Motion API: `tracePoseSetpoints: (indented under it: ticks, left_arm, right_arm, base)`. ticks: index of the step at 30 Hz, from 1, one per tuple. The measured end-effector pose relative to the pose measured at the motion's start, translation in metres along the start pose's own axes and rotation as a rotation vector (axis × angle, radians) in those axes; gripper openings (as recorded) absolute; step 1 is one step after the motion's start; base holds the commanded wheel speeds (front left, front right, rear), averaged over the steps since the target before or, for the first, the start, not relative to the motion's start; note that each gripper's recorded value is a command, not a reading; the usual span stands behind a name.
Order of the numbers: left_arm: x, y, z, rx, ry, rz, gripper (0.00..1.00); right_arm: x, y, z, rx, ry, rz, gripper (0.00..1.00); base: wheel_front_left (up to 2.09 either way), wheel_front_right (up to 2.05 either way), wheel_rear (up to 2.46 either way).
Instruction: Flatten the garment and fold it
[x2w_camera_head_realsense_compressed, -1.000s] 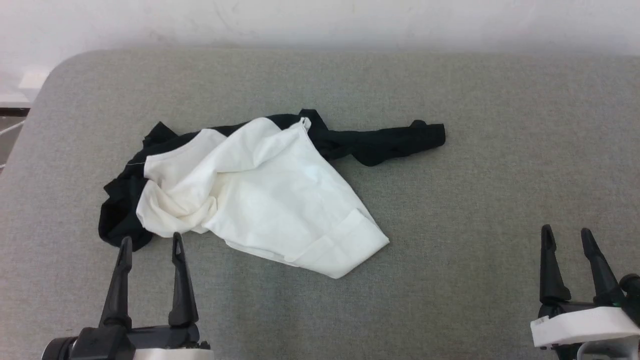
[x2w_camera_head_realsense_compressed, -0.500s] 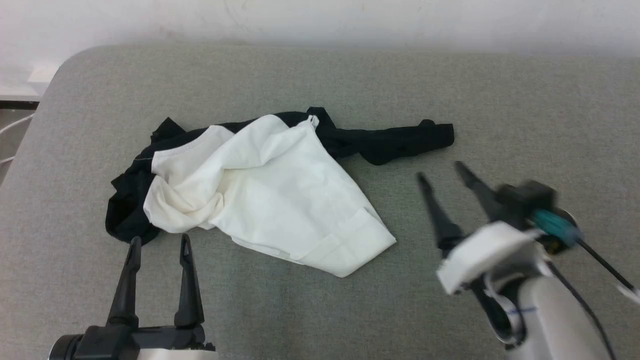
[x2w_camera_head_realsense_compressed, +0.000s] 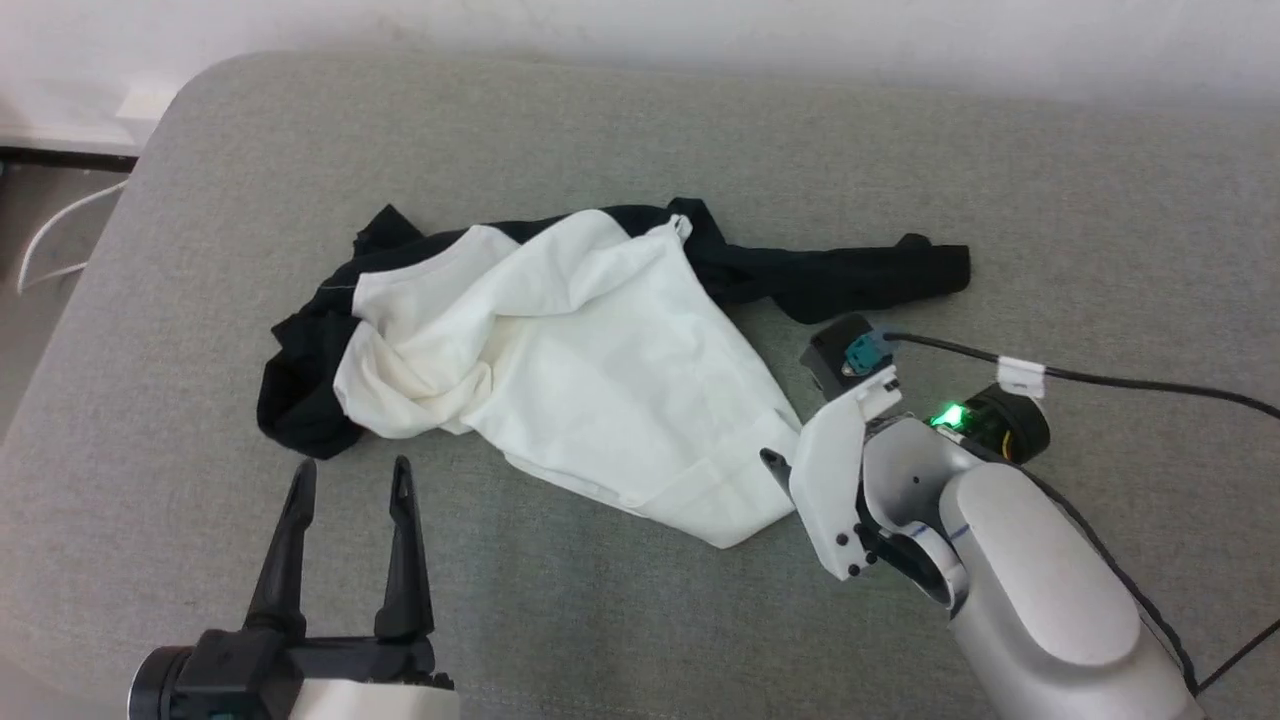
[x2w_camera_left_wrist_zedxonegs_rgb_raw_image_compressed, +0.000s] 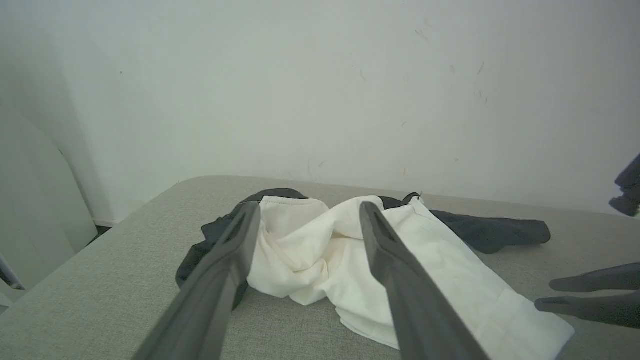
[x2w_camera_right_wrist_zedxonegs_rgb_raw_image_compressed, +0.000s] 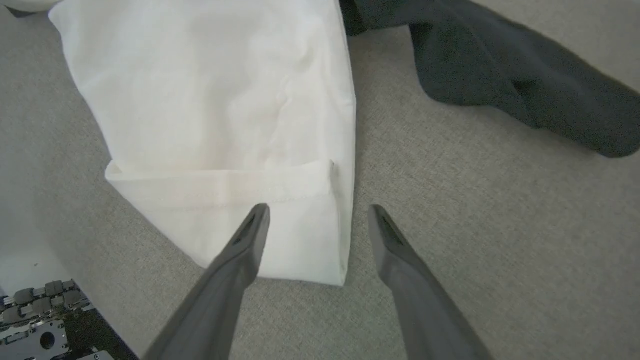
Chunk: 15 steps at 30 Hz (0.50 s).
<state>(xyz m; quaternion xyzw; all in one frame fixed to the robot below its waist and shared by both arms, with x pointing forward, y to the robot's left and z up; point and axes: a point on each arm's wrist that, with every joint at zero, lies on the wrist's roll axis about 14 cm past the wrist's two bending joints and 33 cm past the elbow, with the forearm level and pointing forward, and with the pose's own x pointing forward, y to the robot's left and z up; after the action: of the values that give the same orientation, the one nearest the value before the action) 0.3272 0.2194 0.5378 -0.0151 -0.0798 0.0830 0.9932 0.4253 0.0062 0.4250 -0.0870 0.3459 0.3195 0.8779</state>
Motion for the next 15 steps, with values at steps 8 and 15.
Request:
tracePoseSetpoints:
  ticks: [8, 15]
  left_arm:
    - [-0.001, 0.002, -0.004, -0.021, 0.015, 0.014, 1.00]
    - [0.000, 0.003, -0.006, -0.037, 0.020, 0.023, 1.00]
  right_arm:
    - [0.023, 0.005, -0.035, -0.038, 0.174, 0.021, 1.00]
    - [0.037, 0.000, -0.033, -0.020, 0.168, 0.004, 0.00]
  base:
    - [0.00, 0.00, 0.00]
    - [0.00, 0.00, 0.00]
